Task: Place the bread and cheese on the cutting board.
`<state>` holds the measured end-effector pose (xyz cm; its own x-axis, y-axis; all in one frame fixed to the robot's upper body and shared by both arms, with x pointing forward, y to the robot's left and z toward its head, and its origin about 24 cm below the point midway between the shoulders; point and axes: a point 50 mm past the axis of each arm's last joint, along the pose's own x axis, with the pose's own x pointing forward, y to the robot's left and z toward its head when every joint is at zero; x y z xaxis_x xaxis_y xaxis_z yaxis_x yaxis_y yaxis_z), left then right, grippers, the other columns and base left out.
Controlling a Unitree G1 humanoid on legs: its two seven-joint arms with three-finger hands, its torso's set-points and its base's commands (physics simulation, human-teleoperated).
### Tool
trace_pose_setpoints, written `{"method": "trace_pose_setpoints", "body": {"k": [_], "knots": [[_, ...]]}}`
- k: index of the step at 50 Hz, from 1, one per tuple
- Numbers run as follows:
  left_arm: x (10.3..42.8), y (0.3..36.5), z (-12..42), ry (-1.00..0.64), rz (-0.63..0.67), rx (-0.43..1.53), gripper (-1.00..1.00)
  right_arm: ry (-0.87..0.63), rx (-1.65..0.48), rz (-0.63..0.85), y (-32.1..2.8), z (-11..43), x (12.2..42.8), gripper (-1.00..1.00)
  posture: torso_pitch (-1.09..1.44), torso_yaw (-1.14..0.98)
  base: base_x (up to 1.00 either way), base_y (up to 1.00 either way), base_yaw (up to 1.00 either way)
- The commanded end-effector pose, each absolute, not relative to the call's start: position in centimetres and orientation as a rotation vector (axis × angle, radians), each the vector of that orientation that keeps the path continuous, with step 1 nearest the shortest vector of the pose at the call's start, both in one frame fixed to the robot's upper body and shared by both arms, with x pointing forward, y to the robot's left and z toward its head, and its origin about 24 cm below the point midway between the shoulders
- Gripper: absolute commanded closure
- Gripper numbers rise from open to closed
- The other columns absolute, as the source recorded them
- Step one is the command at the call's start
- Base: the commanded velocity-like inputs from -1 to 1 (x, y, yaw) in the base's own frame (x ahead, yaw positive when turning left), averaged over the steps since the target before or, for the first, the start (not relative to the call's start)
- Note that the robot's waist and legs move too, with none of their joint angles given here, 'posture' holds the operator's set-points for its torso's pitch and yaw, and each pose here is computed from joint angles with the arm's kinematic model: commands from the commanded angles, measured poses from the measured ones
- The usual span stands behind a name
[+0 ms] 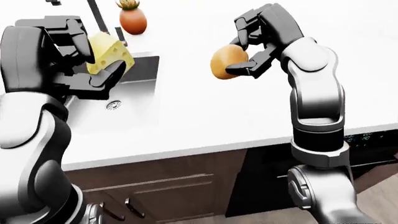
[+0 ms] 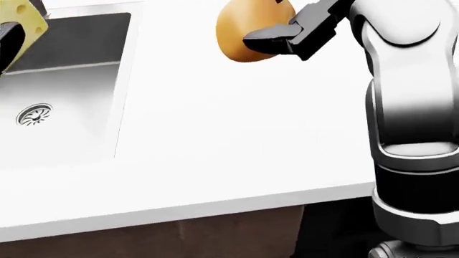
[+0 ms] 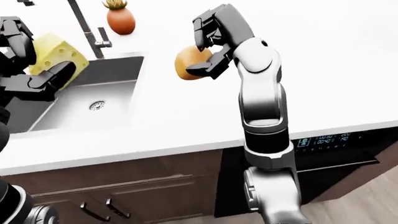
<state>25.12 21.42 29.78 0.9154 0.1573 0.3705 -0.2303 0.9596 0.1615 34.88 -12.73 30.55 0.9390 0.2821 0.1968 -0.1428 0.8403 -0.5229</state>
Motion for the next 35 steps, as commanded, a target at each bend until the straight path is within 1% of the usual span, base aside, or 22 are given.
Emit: {"method": "trace_pose_setpoints", "body": {"k": [1,27,30,35], "knots": [[24.56,21.14,30.97,-0.444,0.198,0.215,1.0,-0.348,-0.525,0.183,-13.3,32.35,34.23,1.0,0.0,0.0,-0.44,0.52,0.0],[24.56,21.14,30.95,-0.445,0.198,0.216,1.0,-0.352,-0.527,0.194,-13.03,32.08,34.1,1.0,0.0,0.0,-0.62,0.57,0.0],[24.59,21.12,30.95,-0.445,0.198,0.216,1.0,-0.355,-0.528,0.196,-13.01,32.05,34.11,1.0,0.0,0.0,-0.4,0.45,0.0],[24.57,21.15,30.98,-0.447,0.198,0.215,1.0,-0.362,-0.518,0.195,-13.02,32.42,34.06,1.0,0.0,0.0,0.0,0.0,0.0]]}}
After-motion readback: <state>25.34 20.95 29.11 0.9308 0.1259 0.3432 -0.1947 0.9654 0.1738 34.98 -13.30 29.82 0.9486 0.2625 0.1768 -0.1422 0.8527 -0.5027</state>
